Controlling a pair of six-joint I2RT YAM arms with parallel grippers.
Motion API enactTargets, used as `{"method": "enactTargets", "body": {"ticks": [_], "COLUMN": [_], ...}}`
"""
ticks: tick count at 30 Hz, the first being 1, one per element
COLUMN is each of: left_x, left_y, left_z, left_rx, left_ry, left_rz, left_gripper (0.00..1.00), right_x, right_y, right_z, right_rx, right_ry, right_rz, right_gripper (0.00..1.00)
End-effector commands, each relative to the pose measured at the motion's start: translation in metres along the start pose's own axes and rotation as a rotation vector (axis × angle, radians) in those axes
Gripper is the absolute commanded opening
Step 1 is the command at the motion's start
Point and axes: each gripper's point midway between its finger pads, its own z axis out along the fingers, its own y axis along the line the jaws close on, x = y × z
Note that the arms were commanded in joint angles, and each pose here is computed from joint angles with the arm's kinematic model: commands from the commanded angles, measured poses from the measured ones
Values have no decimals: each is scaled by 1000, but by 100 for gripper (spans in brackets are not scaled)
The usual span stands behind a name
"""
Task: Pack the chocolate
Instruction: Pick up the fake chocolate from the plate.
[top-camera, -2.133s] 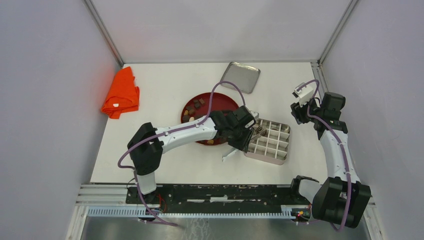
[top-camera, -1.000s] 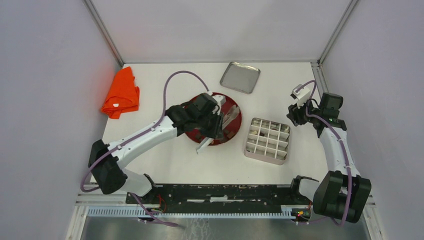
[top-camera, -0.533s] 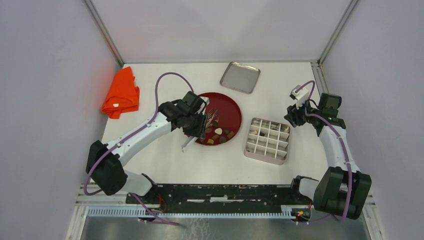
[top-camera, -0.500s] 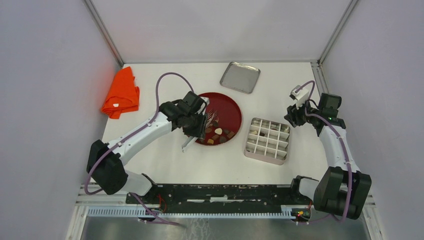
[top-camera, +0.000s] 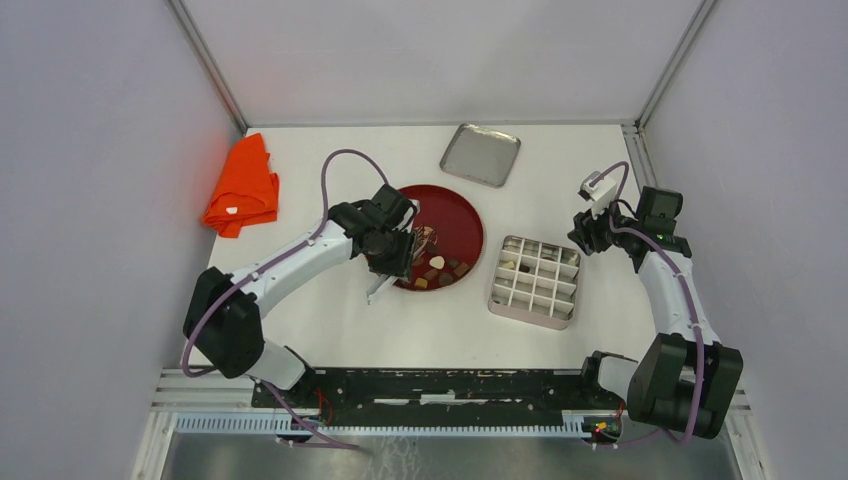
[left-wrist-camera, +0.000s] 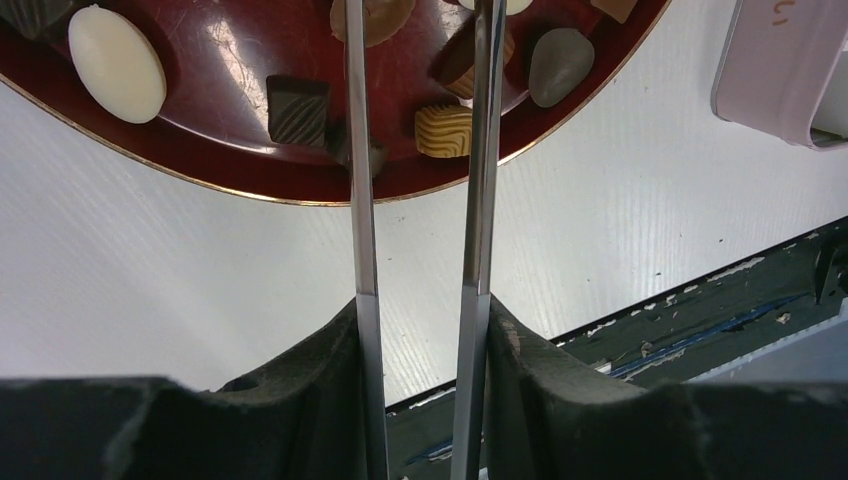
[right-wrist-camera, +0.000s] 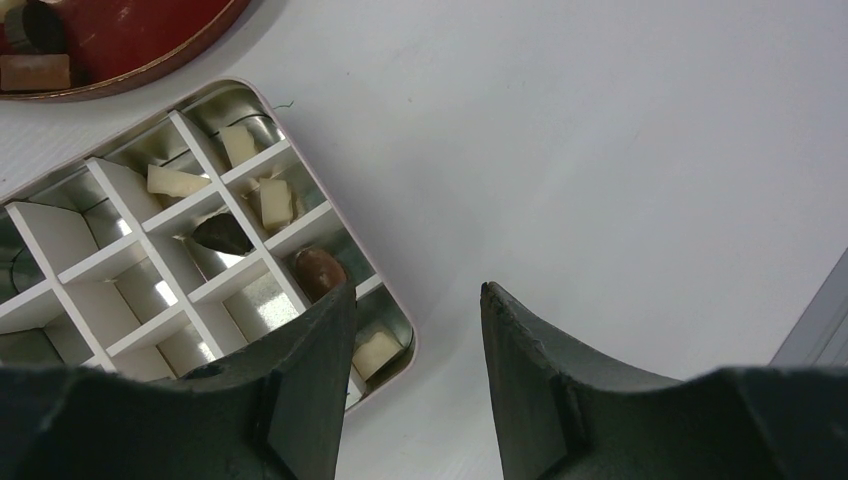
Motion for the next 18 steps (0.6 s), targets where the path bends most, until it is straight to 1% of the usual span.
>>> {"method": "enactTargets", "body": {"ticks": [1, 8, 18], "left_x": [-9, -6, 2], "left_y": [-9, -9, 2], "left_z": [7, 12, 18], "left_rx": [62, 60, 4], "left_ry": [-22, -2, 32], "left_rz": [26, 11, 2], "left_gripper": [45, 46, 47], "right_x": [-13, -13, -13], "right_y": [-3, -2, -1], "right_z": [-2, -1, -1], "right_rx": [-4, -6, -13], "right_ry": [-32, -30, -31], "right_rz": [-31, -29, -30], "right_gripper": [55, 55, 55]}}
